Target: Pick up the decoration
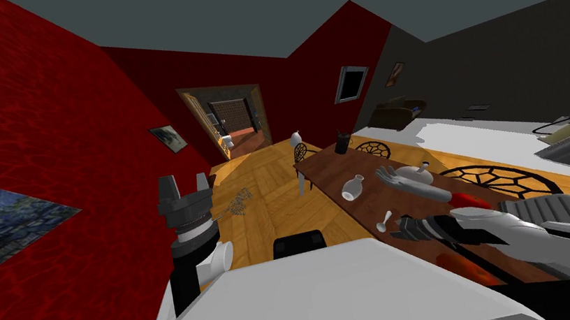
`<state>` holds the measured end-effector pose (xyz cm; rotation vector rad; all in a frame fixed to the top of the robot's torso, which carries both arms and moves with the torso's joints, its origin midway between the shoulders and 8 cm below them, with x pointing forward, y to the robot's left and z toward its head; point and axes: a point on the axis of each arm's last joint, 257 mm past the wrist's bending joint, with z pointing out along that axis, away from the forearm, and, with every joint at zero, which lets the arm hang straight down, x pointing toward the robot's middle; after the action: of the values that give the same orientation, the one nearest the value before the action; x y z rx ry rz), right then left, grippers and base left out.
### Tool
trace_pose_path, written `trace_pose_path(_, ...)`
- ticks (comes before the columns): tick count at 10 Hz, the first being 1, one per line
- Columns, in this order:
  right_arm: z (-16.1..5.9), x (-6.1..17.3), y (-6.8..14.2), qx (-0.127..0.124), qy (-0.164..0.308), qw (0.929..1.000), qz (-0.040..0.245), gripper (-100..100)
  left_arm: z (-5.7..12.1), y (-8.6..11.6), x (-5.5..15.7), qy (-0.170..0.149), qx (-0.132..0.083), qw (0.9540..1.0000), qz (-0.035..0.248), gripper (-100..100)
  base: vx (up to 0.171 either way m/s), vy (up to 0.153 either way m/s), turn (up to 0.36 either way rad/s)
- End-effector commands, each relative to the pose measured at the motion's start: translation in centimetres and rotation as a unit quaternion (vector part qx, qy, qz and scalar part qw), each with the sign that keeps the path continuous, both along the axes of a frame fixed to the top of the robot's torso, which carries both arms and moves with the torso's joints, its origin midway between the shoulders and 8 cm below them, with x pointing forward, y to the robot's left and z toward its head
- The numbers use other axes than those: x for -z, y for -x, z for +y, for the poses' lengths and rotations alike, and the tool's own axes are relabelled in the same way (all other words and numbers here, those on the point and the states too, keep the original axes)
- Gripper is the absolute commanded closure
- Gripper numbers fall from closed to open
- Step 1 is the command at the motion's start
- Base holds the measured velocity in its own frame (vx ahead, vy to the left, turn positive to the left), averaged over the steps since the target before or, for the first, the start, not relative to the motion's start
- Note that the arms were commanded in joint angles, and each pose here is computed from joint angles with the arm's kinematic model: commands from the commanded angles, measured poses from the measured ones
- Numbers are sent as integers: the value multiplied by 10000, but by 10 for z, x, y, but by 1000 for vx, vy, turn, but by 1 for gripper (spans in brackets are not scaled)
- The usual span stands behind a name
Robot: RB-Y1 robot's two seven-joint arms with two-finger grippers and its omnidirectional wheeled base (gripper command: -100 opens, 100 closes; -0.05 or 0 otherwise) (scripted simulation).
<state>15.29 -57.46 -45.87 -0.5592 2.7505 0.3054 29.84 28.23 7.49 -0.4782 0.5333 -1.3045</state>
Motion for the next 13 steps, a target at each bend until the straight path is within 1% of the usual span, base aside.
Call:
trace_pose_path(1,-17,-2,12,33,167,9998,103,-100,0,0,0,0,0,10000,0,0,14,-80,34)
trace_pose_path(3,-17,-2,12,33,167,9998,103,-100,0,0,0,0,0,10000,0,0,9,-22,-2)
trace_pose_path(4,-39,-6,32,75,424,9987,289,-100,0,0,0,1,0,10000,0,0,16,-55,66)
trace_pose_path(5,-39,-6,32,75,424,9987,289,-100,0,0,0,0,0,10000,0,0,11,-79,39)
trace_pose_path(6,-58,-10,49,111,648,9968,455,-100,0,0,0,0,0,10000,0,0,-4,-119,52)
trace_pose_path(8,-58,-10,49,111,648,9968,455,-100,0,0,0,0,0,10000,1,0,18,-80,13)
trace_pose_path(9,-84,-16,78,160,968,9926,722,-100,0,0,0,0,0,10000,0,0,32,-144,64)
trace_pose_path(10,-62,-8,68,9,739,9951,652,-100,0,0,0,-1,0,10000,0,0,23,-180,42)
trace_pose_path(11,-68,-10,71,49,800,9945,671,-100,0,0,0,-1,0,10000,1,0,11,-111,4)
trace_pose_path(12,-79,-14,76,129,922,9931,708,-100,0,0,0,0,0,10000,1,0,3,-37,-3)
trace_pose_path(13,-84,-16,78,160,968,9926,722,-100,0,0,0,0,0,10000,0,0,0,6,-8)
